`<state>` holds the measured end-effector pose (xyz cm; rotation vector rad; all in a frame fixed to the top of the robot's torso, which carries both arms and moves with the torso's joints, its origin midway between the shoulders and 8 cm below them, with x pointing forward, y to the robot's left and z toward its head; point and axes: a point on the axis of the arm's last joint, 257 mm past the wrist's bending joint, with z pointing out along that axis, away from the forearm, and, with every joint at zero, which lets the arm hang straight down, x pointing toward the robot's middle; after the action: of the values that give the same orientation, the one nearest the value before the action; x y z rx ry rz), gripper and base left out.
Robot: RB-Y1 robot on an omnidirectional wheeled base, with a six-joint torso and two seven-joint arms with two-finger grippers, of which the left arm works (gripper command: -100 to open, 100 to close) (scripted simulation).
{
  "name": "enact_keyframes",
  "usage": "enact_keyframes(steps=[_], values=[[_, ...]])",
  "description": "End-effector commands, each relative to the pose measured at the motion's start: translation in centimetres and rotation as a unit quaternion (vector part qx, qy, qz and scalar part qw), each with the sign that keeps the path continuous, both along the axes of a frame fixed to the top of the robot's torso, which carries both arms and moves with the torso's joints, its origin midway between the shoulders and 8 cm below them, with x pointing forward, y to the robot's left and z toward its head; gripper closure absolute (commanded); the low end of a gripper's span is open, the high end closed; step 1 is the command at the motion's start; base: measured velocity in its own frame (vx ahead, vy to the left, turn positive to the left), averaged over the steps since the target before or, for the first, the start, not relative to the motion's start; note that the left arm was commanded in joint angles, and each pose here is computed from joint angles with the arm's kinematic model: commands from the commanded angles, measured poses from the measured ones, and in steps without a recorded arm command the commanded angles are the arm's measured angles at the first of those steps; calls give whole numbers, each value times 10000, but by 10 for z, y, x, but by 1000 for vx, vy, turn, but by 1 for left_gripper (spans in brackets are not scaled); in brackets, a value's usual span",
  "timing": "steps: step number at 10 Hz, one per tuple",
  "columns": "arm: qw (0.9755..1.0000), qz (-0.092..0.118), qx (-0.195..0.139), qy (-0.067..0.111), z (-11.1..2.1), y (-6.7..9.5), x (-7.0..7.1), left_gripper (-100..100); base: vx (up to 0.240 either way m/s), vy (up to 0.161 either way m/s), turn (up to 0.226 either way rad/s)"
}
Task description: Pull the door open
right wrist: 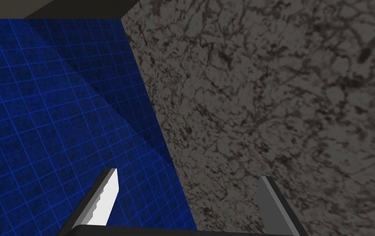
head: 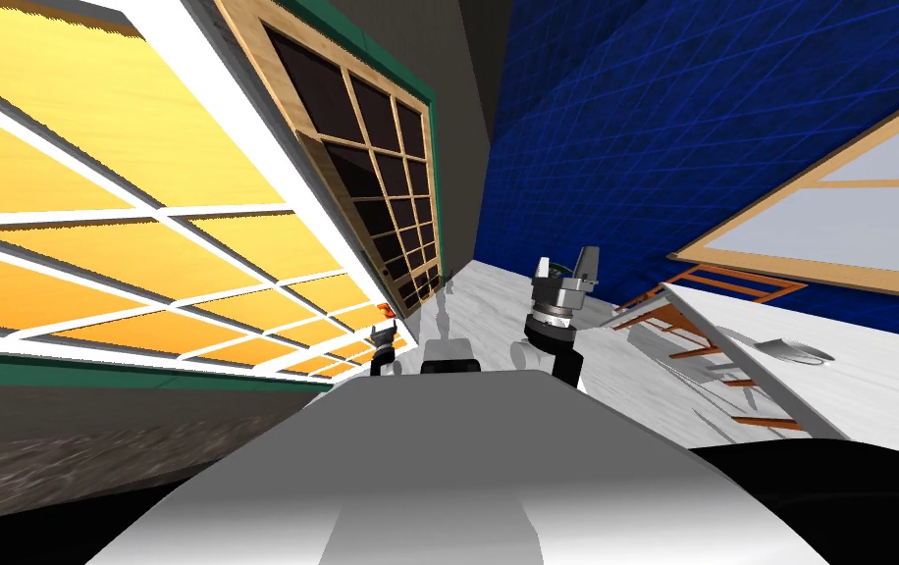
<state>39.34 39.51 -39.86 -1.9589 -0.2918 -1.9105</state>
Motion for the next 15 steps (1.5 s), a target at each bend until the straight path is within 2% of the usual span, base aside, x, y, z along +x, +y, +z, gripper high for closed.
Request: enact_keyframes(steps=[1, 4, 5, 6, 8, 12, 13, 14, 15], values=[[9996, 8, -248, -105, 0, -2, 1, -100, -80, 10, -59], [9981, 19, -564, -242, 1, -5, 2, -100, -59, 10, -37], [9986, 16, -484, -206, 0, -4, 2, -100, -23, 4, -9], [9984, 102, -507, -219, -1, 17, -7, -100, 143, -7, -122], [9983, 151, -507, -223, -1, 30, -13, -100, 195, 6, -72], [9980, 307, -501, -247, 0, 69, -32, -100, 155, 21, -76], [9981, 284, -494, -239, -1, 63, -29, -100, 79, 18, -9], [9981, 284, -494, -239, -1, 63, -29, 100, -14, -2, 8], [9981, 284, -494, -239, -1, 63, -29, 100, -31, 1, 14]])
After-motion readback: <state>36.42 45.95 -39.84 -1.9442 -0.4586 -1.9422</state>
